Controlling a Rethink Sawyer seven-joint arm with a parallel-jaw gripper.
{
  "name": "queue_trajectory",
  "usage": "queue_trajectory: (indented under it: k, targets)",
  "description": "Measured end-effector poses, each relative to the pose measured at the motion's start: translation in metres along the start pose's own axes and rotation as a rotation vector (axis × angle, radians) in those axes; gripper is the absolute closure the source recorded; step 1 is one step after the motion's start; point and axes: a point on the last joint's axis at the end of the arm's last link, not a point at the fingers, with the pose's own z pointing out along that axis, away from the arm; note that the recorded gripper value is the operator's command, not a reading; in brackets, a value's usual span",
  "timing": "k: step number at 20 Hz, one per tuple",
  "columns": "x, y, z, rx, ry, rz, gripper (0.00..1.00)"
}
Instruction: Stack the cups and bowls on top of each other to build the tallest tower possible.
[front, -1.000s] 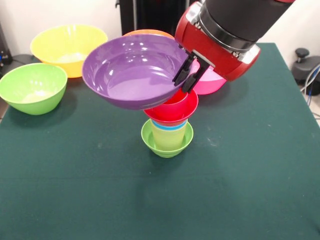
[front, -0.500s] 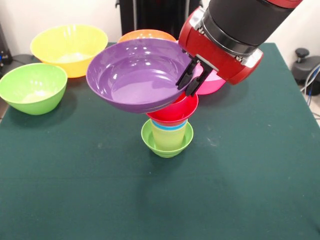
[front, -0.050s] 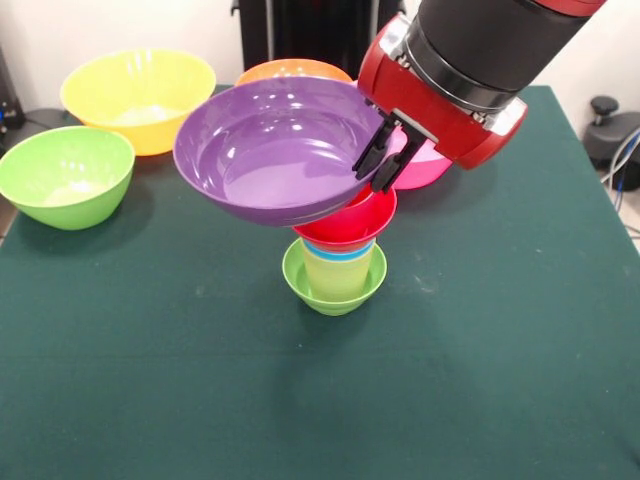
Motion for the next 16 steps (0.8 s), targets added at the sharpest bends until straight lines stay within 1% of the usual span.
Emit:
queue_trajectory:
  k: [5,10,16]
  targets:
    - [0.003,0.001,0.001,0.002,0.005,-0.002,1.0]
    - [0.011,0.001,0.003,0.009,0.02,-0.005,1.0]
    - [0.017,0.002,0.001,0.007,0.029,-0.007,1.0]
